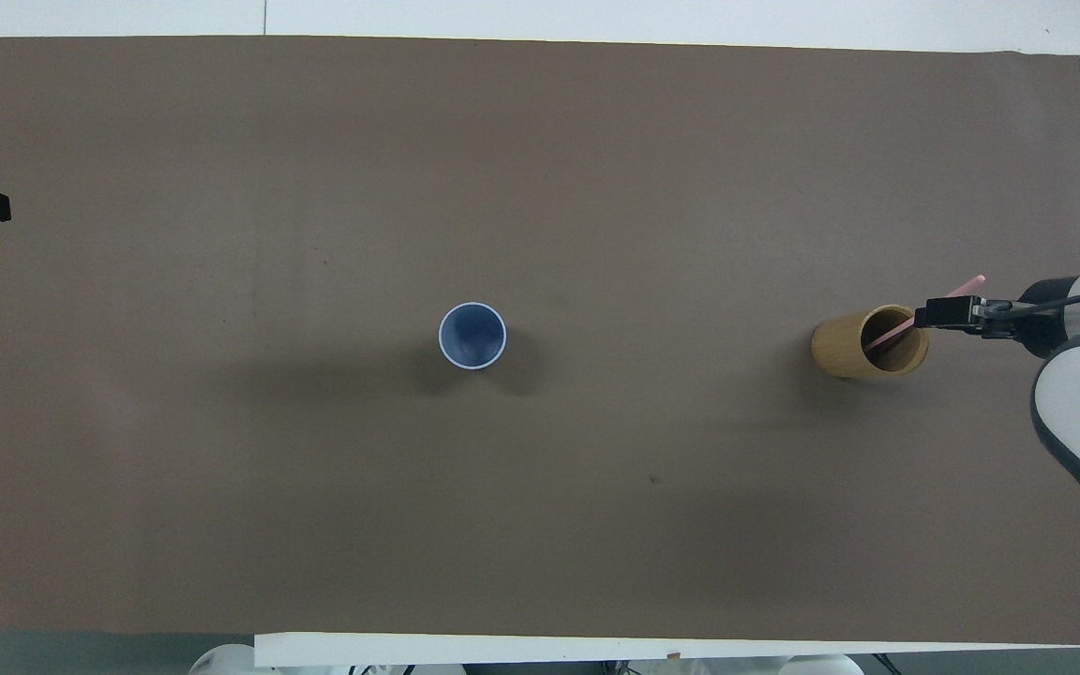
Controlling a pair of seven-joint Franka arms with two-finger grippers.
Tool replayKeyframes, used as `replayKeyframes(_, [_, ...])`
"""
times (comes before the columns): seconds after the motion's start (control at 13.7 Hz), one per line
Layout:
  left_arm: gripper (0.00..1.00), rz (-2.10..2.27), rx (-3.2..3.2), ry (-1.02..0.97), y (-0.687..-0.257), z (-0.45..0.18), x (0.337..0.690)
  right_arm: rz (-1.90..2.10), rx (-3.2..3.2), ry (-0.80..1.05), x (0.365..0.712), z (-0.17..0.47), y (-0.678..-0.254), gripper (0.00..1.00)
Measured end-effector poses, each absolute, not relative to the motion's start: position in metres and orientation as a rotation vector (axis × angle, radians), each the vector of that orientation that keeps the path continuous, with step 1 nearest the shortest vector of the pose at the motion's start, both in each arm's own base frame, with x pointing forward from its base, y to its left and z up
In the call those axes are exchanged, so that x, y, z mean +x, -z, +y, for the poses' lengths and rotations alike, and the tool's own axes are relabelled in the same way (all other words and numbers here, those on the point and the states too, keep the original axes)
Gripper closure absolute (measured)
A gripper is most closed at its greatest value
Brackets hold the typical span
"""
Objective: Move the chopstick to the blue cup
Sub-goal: 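Open the left gripper and withdraw while the right gripper reaches the pink stick, then grasp the pink chopstick with the right gripper and lift it from the tan cup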
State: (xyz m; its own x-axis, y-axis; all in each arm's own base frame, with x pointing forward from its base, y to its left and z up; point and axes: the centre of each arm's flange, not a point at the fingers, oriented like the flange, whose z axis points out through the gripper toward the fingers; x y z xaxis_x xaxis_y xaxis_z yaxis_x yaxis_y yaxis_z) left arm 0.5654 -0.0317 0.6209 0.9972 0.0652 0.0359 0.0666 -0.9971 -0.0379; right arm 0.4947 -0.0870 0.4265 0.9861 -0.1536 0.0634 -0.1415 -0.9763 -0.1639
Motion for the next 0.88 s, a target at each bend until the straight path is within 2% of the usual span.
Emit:
replayKeyframes(0.15, [0.0, -0.103, -3.103, 0.044, -0.62, -0.034, 0.565, 0.217, -2.971, 0.121, 0.496, -0.086, -0.429, 0.13])
replayKeyframes(0.37, [0.0, -0.115, -3.1, -0.004, -0.611, -0.032, 0.562, 0.204, -2.973, 0.15, 0.502, -0.083, -0.438, 0.25])
replayKeyframes(0.66, [0.0, -0.135, -3.099, -0.007, -0.611, -0.026, 0.562, 0.197, -2.976, 0.185, 0.509, -0.082, -0.444, 0.28])
replayKeyframes(0.8, [0.0, -0.136, -3.099, -0.007, -0.611, -0.026, 0.562, 0.188, -2.977, 0.195, 0.511, -0.079, -0.443, 0.32])
replayKeyframes(0.88, [0.0, -0.136, -3.099, -0.007, -0.611, -0.026, 0.562, 0.181, -2.976, 0.197, 0.513, -0.076, -0.443, 0.37])
